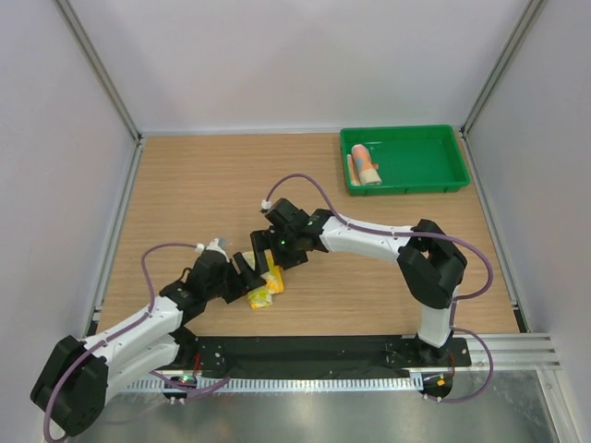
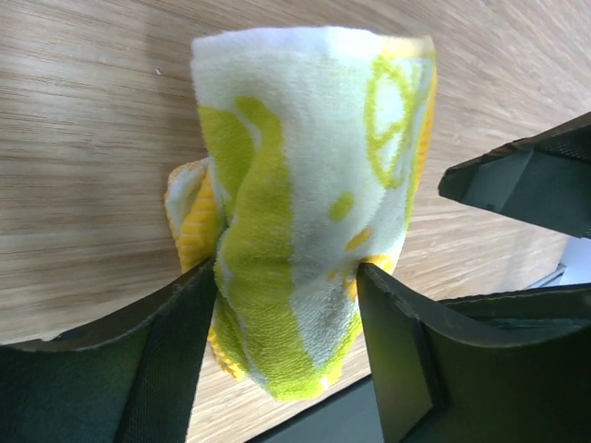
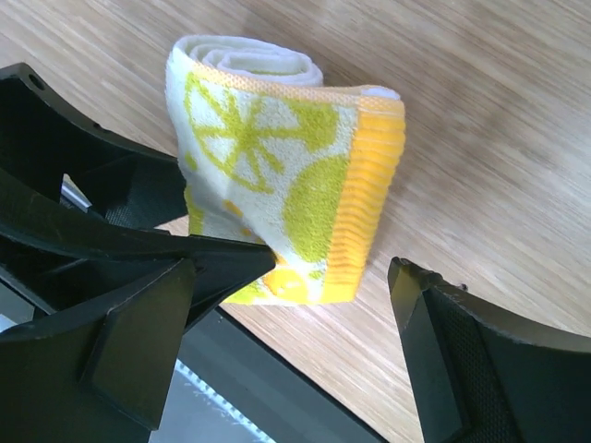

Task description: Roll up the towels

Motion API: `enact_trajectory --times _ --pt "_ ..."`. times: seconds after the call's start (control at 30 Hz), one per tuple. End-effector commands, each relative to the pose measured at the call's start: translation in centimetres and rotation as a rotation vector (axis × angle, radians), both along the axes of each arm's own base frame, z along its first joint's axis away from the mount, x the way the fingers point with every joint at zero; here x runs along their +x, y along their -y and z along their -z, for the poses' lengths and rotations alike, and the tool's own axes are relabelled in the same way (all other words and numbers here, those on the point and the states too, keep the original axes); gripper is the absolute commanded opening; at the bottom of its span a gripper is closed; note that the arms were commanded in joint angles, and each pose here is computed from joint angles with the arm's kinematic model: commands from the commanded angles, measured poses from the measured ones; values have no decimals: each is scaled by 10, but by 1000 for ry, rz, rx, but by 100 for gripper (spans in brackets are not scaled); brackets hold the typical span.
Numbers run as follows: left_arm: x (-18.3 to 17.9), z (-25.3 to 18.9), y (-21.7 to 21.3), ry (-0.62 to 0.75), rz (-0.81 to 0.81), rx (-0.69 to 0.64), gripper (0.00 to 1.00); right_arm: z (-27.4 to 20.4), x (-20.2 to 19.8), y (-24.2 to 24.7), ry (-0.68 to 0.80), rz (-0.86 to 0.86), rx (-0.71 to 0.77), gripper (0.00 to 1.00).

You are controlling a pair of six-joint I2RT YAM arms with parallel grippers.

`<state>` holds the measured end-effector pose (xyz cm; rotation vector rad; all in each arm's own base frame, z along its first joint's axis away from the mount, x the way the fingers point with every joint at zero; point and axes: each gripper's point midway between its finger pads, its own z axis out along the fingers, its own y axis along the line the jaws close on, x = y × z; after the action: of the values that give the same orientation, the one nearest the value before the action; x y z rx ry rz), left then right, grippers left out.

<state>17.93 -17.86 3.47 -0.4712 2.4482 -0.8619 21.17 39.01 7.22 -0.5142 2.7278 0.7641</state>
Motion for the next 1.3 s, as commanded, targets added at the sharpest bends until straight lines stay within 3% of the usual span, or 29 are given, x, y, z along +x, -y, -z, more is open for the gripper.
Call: enact_trajectory --times 0.0,0.3,0.6,0.77,1.07,1.27 --pt "-17 -10 10 4 134 2 70 24 25 47 110 112 -214 93" --pt "-7 -47 11 76 123 -3 87 -4 28 61 141 170 -210 93" --pt "-5 -70 0 119 97 29 89 -40 37 64 172 200 -129 93" --pt "-1 -94 -22 170 16 103 89 -57 16 43 144 120 -26 93" --pt "3 -163 -75 293 -189 213 91 -37 -16 -1 167 4 -83 92" --pt "-7 -175 -95 318 -224 254 92 -12 -24 -20 168 -53 -172 94"
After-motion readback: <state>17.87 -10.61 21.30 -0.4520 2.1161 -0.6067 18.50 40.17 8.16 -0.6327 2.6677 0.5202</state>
